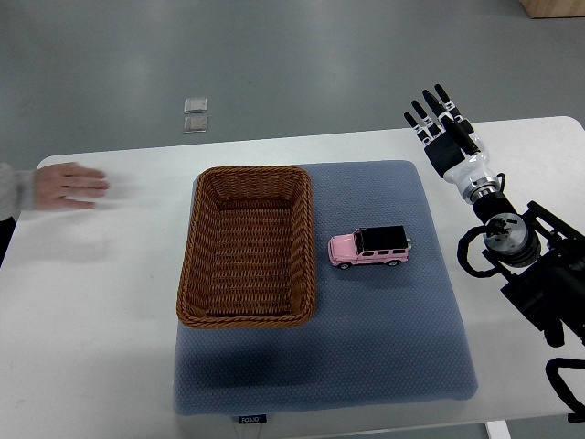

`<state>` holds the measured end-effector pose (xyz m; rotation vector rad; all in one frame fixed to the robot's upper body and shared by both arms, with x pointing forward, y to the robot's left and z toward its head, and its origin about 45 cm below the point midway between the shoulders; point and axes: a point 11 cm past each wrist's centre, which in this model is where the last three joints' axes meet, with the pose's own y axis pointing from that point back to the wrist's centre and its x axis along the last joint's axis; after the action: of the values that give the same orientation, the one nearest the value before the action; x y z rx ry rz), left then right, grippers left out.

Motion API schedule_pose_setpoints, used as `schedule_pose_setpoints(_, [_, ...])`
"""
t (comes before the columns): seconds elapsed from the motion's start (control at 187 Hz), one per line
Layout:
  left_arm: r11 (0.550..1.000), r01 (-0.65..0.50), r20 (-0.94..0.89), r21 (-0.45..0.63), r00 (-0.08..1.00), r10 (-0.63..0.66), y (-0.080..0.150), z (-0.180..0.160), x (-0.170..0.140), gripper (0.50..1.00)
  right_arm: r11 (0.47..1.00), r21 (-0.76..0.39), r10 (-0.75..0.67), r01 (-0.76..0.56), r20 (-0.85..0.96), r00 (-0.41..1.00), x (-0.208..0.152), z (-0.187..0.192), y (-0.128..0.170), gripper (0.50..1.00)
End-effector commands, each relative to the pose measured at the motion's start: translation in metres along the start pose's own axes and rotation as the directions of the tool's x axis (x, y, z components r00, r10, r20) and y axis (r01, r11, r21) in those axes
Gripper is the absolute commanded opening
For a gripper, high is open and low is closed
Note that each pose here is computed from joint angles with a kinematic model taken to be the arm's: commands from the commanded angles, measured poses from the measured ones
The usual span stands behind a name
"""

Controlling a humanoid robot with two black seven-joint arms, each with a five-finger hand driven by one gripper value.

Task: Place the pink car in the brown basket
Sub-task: 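Raise the right hand above the mat near the pink car, then lower the right hand onto the pink toy car from above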

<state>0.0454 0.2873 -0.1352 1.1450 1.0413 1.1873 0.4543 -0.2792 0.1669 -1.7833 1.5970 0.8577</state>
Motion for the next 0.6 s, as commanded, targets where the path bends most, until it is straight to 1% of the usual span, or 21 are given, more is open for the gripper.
schedule_pose_setpoints(0.0, [1.0, 0.0, 0.004, 0.001, 1.0, 0.0, 0.0, 0.0, 0.0, 1.0, 1.0, 0.0, -0.002, 0.002, -0.001, 1.0, -0.001, 0.0, 0.0, 0.905])
schedule_pose_setpoints(0.208, [1.0, -0.002, -0.005, -0.001, 1.0, 0.002, 0.0, 0.0, 0.0, 1.0, 0.999, -0.006, -0.037, 0.037, -0.031, 0.999, -0.006, -0.006, -0.003, 0.905])
schedule_pose_setpoints(0.267, [1.0, -0.002, -0.005, -0.002, 1.0, 0.002, 0.0, 0.001, 0.0, 1.0, 0.995, -0.044, -0.095, 0.09, -0.144, 0.985, -0.018, -0.015, -0.01, 0.905])
schedule_pose_setpoints(0.342, [1.0, -0.002, -0.005, -0.002, 1.0, 0.002, 0.0, 0.001, 0.0, 1.0, 0.975, -0.163, -0.202, 0.154, -0.342, 0.918, -0.03, -0.021, -0.014, 0.905])
schedule_pose_setpoints(0.411, [1.0, -0.002, -0.005, -0.002, 1.0, 0.002, 0.0, 0.001, 0.0, 1.0, 0.933, -0.302, -0.332, 0.197, -0.507, 0.795, -0.043, -0.03, -0.018, 0.905])
schedule_pose_setpoints(0.422, [1.0, 0.0, -0.003, -0.002, 1.0, 0.0, 0.0, 0.001, 0.0, 1.0, 0.913, -0.357, -0.377, 0.197, -0.557, 0.74, -0.046, -0.033, -0.018, 0.905])
schedule_pose_setpoints(0.427, [1.0, 0.0, -0.003, -0.002, 1.0, 0.0, 0.0, 0.001, 0.0, 1.0, 0.913, -0.357, -0.377, 0.197, -0.557, 0.74, -0.046, -0.033, -0.018, 0.905])
schedule_pose_setpoints(0.433, [1.0, -0.002, -0.003, -0.002, 1.0, 0.002, 0.0, 0.001, 0.0, 1.0, 0.902, -0.386, -0.4, 0.193, -0.58, 0.709, -0.048, -0.033, -0.018, 0.905])
schedule_pose_setpoints(0.443, [1.0, -0.002, -0.003, -0.002, 1.0, 0.002, 0.0, 0.001, 0.0, 1.0, 0.902, -0.386, -0.4, 0.193, -0.58, 0.709, -0.048, -0.033, -0.018, 0.905])
schedule_pose_setpoints(0.47, [1.0, -0.002, -0.003, -0.001, 1.0, 0.002, 0.0, 0.0, 0.0, 1.0, 0.867, -0.467, -0.468, 0.174, -0.642, 0.608, -0.054, -0.035, -0.018, 0.905])
schedule_pose_setpoints(0.486, [1.0, -0.002, -0.003, -0.002, 1.0, 0.002, 0.0, 0.001, 0.0, 1.0, 0.855, -0.491, -0.49, 0.169, -0.657, 0.573, -0.057, -0.036, -0.018, 0.905])
schedule_pose_setpoints(0.513, [1.0, 0.0, -0.003, -0.002, 1.0, 0.0, 0.0, 0.001, 0.0, 1.0, 0.817, -0.558, -0.556, 0.147, -0.692, 0.461, -0.066, -0.038, -0.017, 0.905])
schedule_pose_setpoints(0.529, [1.0, 0.0, -0.003, -0.002, 1.0, 0.0, 0.0, 0.001, 0.0, 1.0, 0.804, -0.579, -0.576, 0.137, -0.699, 0.424, -0.069, -0.039, -0.017, 0.905])
schedule_pose_setpoints(0.534, [1.0, 0.0, -0.003, -0.002, 1.0, 0.0, 0.0, 0.001, 0.0, 1.0, 0.79, -0.6, -0.597, 0.127, -0.704, 0.384, -0.073, -0.04, -0.017, 0.905])
schedule_pose_setpoints(0.54, [1.0, 0.0, -0.003, -0.002, 1.0, 0.0, 0.0, 0.001, 0.0, 1.0, 0.79, -0.6, -0.597, 0.127, -0.704, 0.384, -0.073, -0.04, -0.017, 0.905])
schedule_pose_setpoints(0.545, [1.0, 0.001, -0.003, -0.003, 1.0, -0.001, 0.0, 0.001, 0.0, 1.0, 0.777, -0.619, -0.615, 0.115, -0.709, 0.345, -0.075, -0.041, -0.015, 0.905])
schedule_pose_setpoints(0.55, [1.0, 0.001, -0.003, -0.003, 1.0, -0.001, 0.0, 0.001, 0.0, 1.0, 0.777, -0.619, -0.615, 0.115, -0.709, 0.345, -0.075, -0.041, -0.015, 0.905])
schedule_pose_setpoints(0.566, [1.0, 0.001, -0.003, -0.003, 1.0, -0.001, 0.0, 0.001, 0.0, 1.0, 0.748, -0.659, -0.654, 0.083, -0.71, 0.263, -0.079, -0.043, -0.012, 0.905])
schedule_pose_setpoints(0.572, [1.0, 0.001, -0.003, -0.003, 1.0, -0.001, 0.0, 0.001, 0.0, 1.0, 0.748, -0.659, -0.654, 0.082, -0.71, 0.262, -0.079, -0.043, -0.012, 0.905])
schedule_pose_setpoints(0.577, [1.0, 0.0, -0.003, -0.002, 1.0, 0.0, 0.0, 0.001, 0.0, 1.0, 0.732, -0.678, -0.673, 0.065, -0.705, 0.223, -0.081, -0.043, -0.01, 0.905])
schedule_pose_setpoints(0.593, [1.0, 0.0, -0.001, -0.002, 1.0, 0.0, 0.0, 0.001, 0.0, 1.0, 0.714, -0.698, -0.694, 0.051, -0.696, 0.186, -0.083, -0.043, -0.007, 0.905])
